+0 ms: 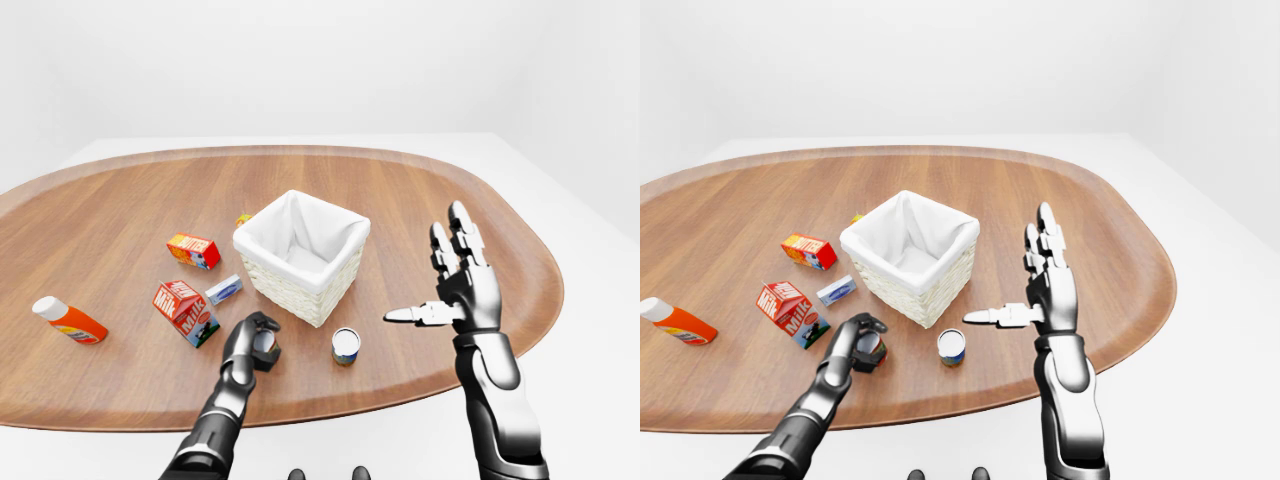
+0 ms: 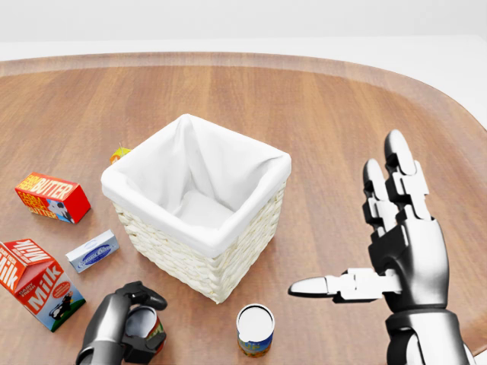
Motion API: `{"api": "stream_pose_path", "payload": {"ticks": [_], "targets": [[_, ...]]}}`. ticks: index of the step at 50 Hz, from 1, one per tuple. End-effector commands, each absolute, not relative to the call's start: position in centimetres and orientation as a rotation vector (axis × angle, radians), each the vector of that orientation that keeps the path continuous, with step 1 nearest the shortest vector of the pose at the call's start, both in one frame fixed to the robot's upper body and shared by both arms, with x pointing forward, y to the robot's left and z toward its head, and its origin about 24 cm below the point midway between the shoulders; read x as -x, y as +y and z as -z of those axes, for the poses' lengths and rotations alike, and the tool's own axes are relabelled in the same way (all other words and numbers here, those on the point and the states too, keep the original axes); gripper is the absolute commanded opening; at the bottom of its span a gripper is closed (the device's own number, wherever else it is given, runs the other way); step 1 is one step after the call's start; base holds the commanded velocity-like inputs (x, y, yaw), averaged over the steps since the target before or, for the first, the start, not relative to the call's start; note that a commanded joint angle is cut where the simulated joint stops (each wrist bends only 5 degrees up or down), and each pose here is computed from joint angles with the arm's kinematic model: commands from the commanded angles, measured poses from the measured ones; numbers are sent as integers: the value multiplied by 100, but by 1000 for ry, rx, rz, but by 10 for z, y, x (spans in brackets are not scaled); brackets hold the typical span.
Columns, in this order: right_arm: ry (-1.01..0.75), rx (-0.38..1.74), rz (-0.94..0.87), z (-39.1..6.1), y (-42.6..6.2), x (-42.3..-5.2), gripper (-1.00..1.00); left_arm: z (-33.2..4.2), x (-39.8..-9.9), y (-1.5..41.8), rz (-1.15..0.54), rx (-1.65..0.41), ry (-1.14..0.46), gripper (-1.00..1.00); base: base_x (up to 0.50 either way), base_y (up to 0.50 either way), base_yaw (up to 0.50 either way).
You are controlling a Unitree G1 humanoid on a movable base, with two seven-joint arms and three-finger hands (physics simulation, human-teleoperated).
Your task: Pick up the tomato sauce, and put it in the basket.
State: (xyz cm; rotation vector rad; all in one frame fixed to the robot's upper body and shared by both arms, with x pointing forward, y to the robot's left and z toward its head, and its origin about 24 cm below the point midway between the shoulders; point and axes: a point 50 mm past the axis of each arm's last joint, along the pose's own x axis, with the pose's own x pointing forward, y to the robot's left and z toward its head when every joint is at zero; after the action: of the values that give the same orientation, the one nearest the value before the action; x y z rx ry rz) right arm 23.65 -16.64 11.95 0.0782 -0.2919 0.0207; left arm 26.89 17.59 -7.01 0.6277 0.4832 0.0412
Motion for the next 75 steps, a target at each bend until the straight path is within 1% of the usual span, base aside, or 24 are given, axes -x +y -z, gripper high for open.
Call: {"api": "stream_pose_path", "payload": {"ticks": [1, 11, 22, 28, 40, 60, 75], "targets": [[-292, -79, -21, -119, -166, -236, 100, 69, -269, 178, -47, -629, 476, -100, 0, 0, 0], [-295, -79, -20, -120, -167, -236, 100, 62, -272, 178, -46, -613, 441, -100, 0, 0, 0], [-297, -77, -19, -121, -167, -237, 100, 29, -279, 175, -33, -560, 275, -100, 0, 0, 0], [-298, -75, -17, -121, -168, -237, 100, 11, -278, 175, -30, -525, 191, -100, 0, 0, 0], [-306, -74, -14, -123, -168, -237, 100, -10, -274, 181, -54, -500, 157, -100, 0, 0, 0], [-305, -75, -16, -122, -168, -237, 100, -32, -269, 187, -79, -471, 118, -100, 0, 0, 0], [-290, -75, -17, -119, -167, -237, 100, -59, -265, 184, -64, -467, 14, -100, 0, 0, 0]]}}
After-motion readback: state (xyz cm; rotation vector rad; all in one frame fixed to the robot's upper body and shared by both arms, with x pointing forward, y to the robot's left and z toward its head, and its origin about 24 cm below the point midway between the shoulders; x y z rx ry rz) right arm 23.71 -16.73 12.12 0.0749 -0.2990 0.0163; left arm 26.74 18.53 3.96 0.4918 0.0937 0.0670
